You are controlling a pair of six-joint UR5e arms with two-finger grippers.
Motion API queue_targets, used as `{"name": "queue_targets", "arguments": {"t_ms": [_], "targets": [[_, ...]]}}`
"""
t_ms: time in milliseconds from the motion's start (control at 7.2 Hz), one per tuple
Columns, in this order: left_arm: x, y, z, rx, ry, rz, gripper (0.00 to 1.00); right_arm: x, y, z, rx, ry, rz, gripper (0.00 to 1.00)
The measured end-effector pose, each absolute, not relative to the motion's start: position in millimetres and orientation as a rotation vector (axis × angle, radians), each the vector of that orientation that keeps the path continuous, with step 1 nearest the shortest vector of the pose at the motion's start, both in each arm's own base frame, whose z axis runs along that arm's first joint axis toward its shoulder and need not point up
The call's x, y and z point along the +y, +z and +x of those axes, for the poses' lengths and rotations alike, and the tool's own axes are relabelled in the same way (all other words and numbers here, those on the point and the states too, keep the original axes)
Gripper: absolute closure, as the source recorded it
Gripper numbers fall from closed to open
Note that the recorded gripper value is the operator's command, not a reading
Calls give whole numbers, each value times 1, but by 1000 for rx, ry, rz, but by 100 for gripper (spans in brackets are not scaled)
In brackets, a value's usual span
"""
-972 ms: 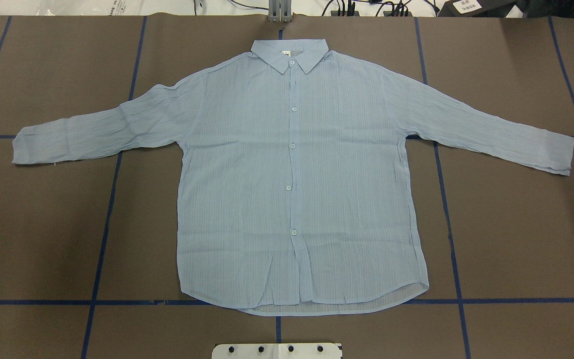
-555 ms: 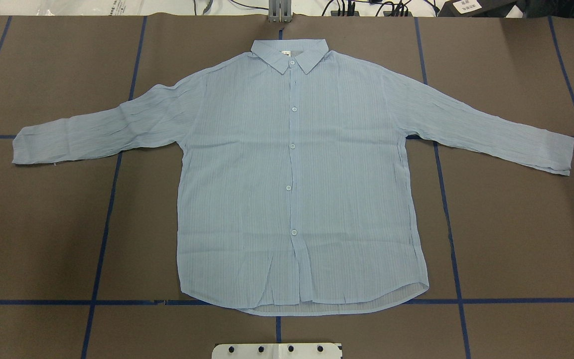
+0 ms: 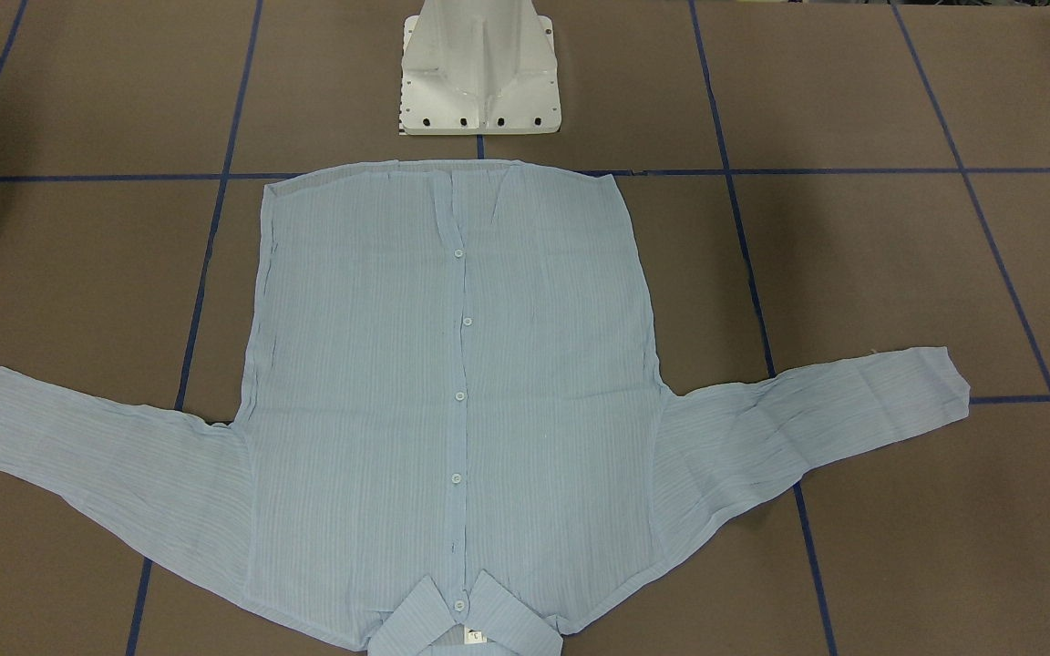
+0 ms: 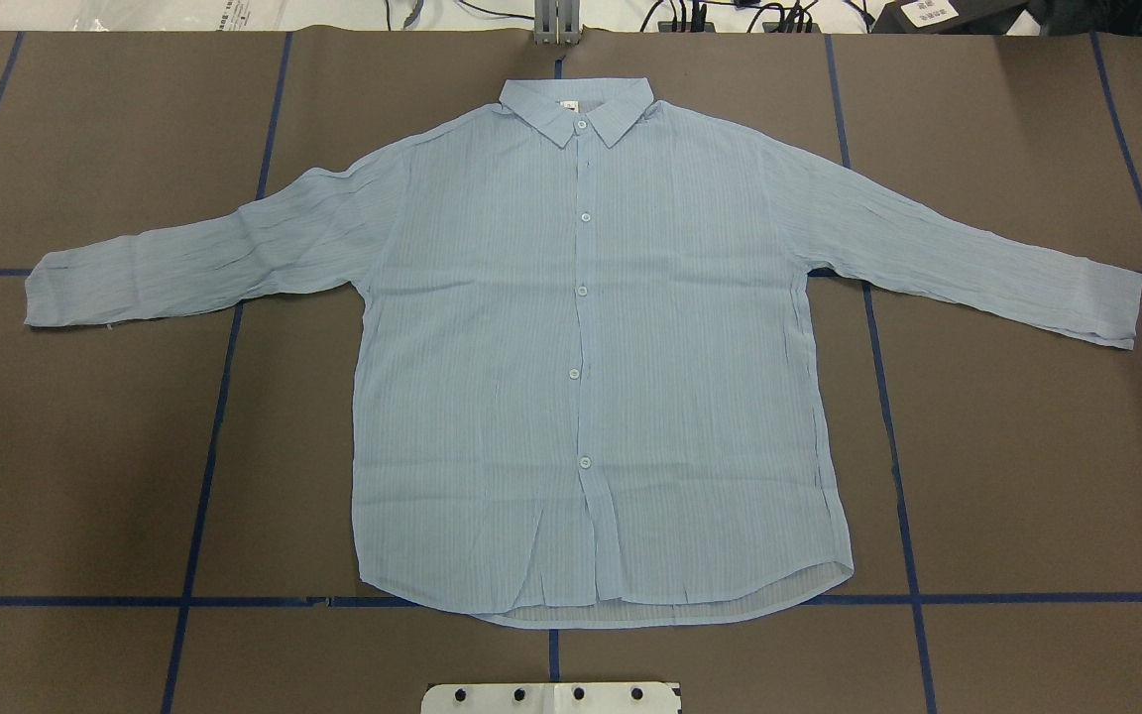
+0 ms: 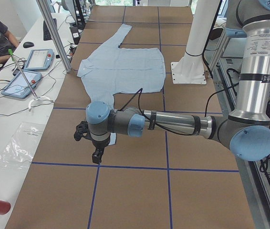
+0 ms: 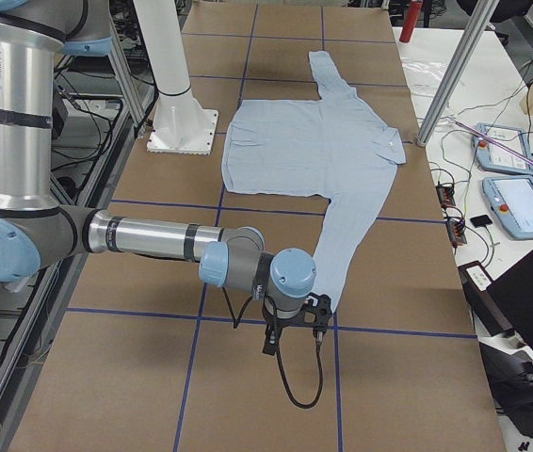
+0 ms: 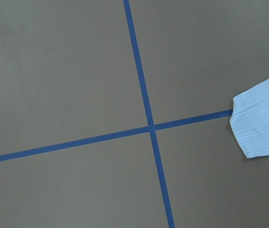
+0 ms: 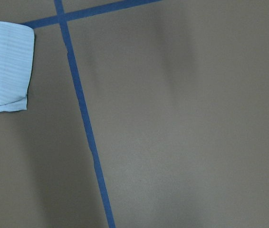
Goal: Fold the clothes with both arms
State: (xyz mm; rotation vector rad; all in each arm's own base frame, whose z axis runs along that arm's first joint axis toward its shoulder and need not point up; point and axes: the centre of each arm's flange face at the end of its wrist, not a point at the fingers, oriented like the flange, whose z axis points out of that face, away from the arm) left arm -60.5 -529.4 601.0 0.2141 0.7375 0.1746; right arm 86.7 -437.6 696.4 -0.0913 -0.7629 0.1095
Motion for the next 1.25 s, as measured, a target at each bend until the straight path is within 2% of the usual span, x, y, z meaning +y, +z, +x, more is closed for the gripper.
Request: {"name": "queue_targets", "arguments": {"t_ms": [417, 972, 1250], "targets": [[-536, 584, -58, 741, 211, 296, 0, -476, 715, 80, -779, 15, 154, 0], [-539, 586, -54, 738, 238, 395, 0, -535, 656, -20, -883, -86, 236, 0], [-541, 587, -53, 742, 223, 423, 0, -542, 649, -62, -867, -155, 269, 0]]}}
